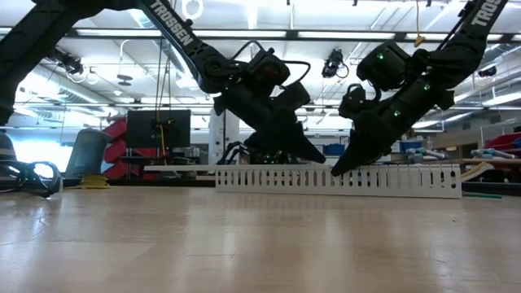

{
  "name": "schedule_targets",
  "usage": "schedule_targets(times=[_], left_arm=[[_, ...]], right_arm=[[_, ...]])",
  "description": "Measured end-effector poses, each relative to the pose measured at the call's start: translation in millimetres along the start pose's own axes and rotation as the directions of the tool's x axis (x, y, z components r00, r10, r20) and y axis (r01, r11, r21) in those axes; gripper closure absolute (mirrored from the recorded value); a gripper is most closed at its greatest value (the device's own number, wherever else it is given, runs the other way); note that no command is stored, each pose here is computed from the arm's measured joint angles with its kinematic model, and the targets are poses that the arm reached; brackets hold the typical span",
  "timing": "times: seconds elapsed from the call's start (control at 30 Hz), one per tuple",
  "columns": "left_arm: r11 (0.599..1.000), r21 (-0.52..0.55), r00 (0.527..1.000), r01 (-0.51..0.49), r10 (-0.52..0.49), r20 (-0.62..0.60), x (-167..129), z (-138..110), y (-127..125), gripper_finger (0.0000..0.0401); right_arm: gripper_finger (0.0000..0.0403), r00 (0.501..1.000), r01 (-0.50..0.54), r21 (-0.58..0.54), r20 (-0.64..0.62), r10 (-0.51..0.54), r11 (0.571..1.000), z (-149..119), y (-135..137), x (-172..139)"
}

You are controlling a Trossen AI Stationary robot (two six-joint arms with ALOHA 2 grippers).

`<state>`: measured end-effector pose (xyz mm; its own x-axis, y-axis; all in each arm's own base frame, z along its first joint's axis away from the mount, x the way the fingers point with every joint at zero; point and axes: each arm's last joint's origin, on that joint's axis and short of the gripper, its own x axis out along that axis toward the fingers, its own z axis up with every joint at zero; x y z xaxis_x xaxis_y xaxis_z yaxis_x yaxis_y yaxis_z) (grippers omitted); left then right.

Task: Ziptie cables
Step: Close the white cable duct

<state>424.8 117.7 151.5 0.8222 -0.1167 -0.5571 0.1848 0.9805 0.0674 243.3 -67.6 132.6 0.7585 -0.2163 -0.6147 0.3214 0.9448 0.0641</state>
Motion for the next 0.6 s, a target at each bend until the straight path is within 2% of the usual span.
schedule_targets(times=[0.27, 0.6], left_arm=[[1.000, -0.017, 1.000, 0.012, -0.012, 0.029, 13.5, -5.0, -1.6, 0.0401], [1.000, -0.012, 0.997, -0.005, 0.006, 0.081, 15.9, -1.3, -1.8, 0.0401]], right_arm=[[0.0195, 1.000, -0.002, -0.004, 0.006, 0.002, 1.000, 0.1, -0.1, 0.1], [0.0195, 1.000, -0.007, -0.034, 0.026, 0.008, 0.999, 2.5, 0.2, -0.5]])
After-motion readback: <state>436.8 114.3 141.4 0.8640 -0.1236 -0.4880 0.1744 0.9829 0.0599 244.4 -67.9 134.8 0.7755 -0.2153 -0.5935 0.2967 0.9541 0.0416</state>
